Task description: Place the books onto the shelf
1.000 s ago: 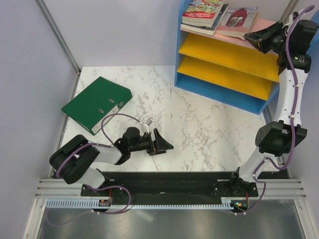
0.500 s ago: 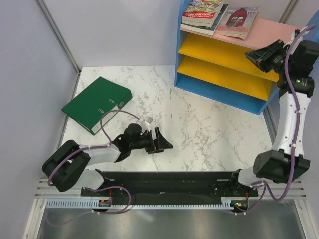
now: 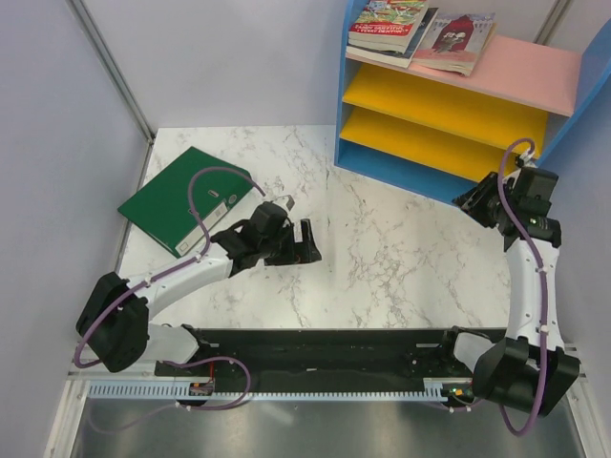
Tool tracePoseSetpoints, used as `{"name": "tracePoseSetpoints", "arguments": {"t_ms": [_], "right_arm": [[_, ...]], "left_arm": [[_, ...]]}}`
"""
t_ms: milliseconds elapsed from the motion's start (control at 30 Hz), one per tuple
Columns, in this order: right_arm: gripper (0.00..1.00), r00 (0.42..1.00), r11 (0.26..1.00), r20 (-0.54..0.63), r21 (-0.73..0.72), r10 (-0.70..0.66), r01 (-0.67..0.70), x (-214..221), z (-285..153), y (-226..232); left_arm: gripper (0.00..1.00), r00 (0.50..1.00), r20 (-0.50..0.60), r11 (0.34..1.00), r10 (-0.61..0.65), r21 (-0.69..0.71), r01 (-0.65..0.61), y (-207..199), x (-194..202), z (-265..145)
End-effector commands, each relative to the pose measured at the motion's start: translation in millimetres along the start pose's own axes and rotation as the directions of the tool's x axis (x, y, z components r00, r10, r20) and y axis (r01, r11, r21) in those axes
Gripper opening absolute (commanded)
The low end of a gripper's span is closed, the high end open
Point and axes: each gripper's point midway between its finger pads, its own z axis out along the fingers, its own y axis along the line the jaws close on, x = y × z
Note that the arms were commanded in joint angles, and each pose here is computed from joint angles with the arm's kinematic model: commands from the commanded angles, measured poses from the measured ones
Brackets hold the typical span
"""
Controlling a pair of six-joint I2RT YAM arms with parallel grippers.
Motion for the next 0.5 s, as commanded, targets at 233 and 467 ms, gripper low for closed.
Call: {"name": "tracePoseSetpoints", "arguments": {"t_ms": [233, 467], "right_arm": [[0.71, 0.987, 0.964, -0.150, 0.247, -0.060, 0.096, 71.2, 20.4, -85.9], [0.98, 0.985, 0.953, -0.163, 0.288, -0.048, 0.095, 71.2, 26.7, -95.4]], "left_arm": [[1.00, 0.997, -0.025, 0.974, 0.071, -0.216, -0.074, 45.4, -6.0, -15.4], [1.00, 0.998, -0.031, 0.959, 0.059, -0.275, -0.066, 62.7, -17.0, -20.0]]}}
